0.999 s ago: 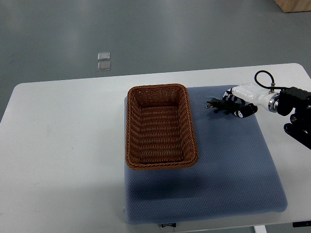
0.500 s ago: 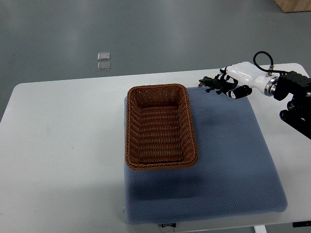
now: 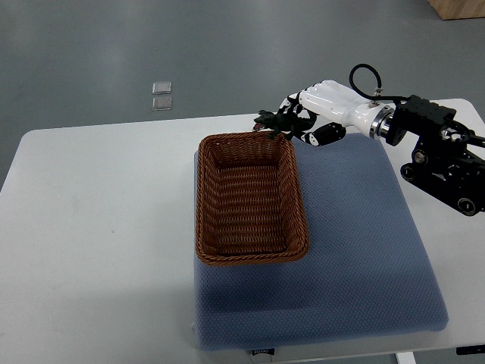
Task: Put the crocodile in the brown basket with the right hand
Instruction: 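Lift the crocodile and carry it over the wicker basket, then open the right hand to drop the crocodile into the basket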
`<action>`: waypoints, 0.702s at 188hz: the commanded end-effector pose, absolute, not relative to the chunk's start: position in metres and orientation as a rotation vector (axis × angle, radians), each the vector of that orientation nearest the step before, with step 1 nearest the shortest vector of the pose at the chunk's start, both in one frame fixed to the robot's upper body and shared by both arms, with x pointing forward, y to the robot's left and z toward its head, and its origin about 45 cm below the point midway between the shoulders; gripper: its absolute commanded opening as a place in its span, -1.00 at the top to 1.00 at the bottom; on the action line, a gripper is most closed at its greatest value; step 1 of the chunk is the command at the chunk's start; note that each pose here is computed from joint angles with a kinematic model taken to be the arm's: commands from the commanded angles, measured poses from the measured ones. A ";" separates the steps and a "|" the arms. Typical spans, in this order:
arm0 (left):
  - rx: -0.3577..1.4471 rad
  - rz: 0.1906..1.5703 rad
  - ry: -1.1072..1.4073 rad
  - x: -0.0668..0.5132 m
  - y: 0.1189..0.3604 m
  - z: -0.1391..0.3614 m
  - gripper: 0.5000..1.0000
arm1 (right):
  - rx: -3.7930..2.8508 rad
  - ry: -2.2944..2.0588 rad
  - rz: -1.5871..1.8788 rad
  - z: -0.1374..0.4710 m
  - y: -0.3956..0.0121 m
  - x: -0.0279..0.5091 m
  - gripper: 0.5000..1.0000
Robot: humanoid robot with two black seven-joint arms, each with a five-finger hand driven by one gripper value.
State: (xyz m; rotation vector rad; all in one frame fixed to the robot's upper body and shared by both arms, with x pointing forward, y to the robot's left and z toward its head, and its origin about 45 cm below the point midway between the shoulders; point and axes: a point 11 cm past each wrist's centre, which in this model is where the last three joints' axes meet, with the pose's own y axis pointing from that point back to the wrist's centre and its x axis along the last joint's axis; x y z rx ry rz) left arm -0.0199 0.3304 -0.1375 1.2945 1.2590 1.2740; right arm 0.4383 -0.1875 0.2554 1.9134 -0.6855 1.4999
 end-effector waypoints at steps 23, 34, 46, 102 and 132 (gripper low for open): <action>1.294 1.275 1.258 -0.019 0.330 -0.138 -1.00 | 2.012 -0.578 1.529 0.240 -0.147 0.420 1.00; 1.295 1.274 1.260 -0.020 0.330 -0.138 -1.00 | 2.019 -0.549 1.519 0.232 -0.145 0.415 1.00; 1.294 1.275 1.258 -0.019 0.330 -0.138 -1.00 | 2.039 -0.535 1.511 0.225 -0.138 0.410 1.00; 1.295 1.274 1.260 -0.020 0.330 -0.138 -1.00 | 2.055 -0.529 1.493 0.216 -0.134 0.406 0.93; 1.295 1.274 1.260 -0.020 0.330 -0.138 -1.00 | 2.051 -0.536 1.479 0.212 -0.137 0.406 0.39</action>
